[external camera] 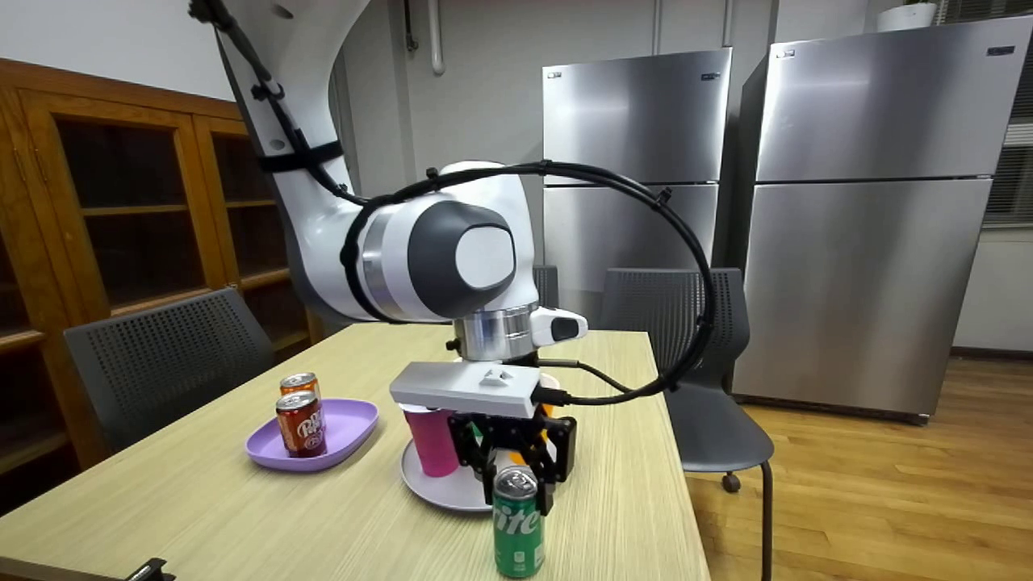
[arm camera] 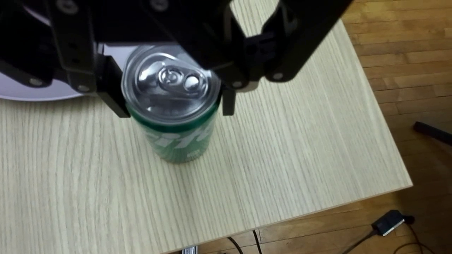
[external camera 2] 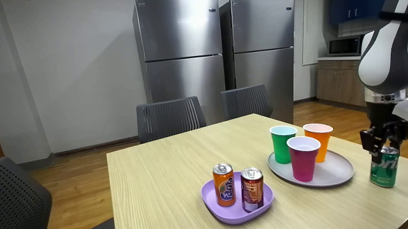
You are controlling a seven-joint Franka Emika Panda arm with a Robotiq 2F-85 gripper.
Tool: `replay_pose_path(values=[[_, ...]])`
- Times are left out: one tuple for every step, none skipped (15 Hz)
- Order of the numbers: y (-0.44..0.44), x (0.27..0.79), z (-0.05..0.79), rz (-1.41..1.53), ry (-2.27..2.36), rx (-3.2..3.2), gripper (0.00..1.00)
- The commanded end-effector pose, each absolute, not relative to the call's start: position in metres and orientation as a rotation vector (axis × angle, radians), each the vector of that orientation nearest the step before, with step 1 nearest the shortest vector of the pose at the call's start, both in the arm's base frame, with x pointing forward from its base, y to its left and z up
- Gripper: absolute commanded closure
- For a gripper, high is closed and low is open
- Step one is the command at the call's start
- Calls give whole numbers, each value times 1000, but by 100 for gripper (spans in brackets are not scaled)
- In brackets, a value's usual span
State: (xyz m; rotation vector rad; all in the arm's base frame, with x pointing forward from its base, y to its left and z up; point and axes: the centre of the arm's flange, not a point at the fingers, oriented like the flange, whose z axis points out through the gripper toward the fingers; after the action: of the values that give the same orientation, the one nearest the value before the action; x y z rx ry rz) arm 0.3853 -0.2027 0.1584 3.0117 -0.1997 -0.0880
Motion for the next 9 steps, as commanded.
replay_pose_path(values=[[-200, 383, 163, -42, -217, 3007, 60], [-200, 384, 166, -34, -219, 3011, 60], [-200, 385, 172, -22, -221, 3018, 60], [-199, 387, 181, -4, -223, 3026, 60], [-198, 388, 191, 13, -225, 3040, 60], [-197, 391, 199, 32, -228, 3043, 60], [-195, 394, 211, 54, -232, 3053, 60], [-195, 397, 223, 77, -237, 3064, 60], [-194, 400, 234, 98, -242, 3073, 60]])
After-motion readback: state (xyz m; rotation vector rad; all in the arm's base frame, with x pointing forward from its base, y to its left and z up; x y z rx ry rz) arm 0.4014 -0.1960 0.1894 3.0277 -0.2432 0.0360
